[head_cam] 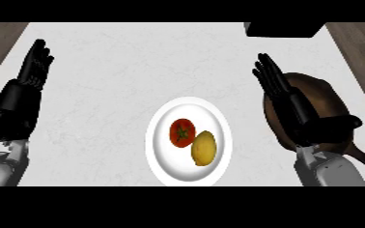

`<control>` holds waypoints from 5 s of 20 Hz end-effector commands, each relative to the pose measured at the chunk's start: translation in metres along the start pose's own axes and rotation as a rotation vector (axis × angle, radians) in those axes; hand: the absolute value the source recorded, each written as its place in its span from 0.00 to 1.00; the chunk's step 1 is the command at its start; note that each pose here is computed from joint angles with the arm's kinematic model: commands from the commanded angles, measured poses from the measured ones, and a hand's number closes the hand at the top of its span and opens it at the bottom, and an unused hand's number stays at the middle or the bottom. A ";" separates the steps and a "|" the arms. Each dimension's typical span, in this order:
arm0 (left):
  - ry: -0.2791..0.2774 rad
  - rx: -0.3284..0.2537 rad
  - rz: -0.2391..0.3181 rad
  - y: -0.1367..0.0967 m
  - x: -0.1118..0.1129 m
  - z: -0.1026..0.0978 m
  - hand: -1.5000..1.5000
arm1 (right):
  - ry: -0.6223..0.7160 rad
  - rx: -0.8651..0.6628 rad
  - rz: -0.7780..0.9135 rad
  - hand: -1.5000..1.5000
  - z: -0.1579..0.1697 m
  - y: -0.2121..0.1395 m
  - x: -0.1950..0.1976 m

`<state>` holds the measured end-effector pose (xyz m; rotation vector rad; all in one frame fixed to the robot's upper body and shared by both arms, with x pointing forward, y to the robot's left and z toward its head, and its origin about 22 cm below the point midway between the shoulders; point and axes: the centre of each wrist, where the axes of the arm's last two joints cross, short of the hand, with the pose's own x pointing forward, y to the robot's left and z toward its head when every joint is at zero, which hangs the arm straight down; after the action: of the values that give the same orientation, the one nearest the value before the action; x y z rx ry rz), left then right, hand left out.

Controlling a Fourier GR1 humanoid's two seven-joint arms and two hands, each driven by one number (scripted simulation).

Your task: Pick the tomato from the plate and place it in the pan

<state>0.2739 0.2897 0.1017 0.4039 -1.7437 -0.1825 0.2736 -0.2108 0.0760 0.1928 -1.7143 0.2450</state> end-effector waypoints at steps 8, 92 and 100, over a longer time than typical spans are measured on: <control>0.325 -0.306 0.353 -0.082 -0.038 0.046 0.50 | -0.414 0.134 0.954 1.00 -0.052 0.025 0.073; 0.404 -0.292 0.455 -0.078 -0.058 0.049 0.50 | 0.375 -0.068 1.440 1.00 0.026 0.203 -0.003; 0.397 -0.334 0.462 -0.086 -0.056 0.060 0.50 | 0.150 -0.363 1.079 1.00 0.072 0.183 0.073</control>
<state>0.2421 0.2303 0.0058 -0.1817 -1.3418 -0.0295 0.1688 -0.0368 0.1017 -1.0761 -1.4624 1.0283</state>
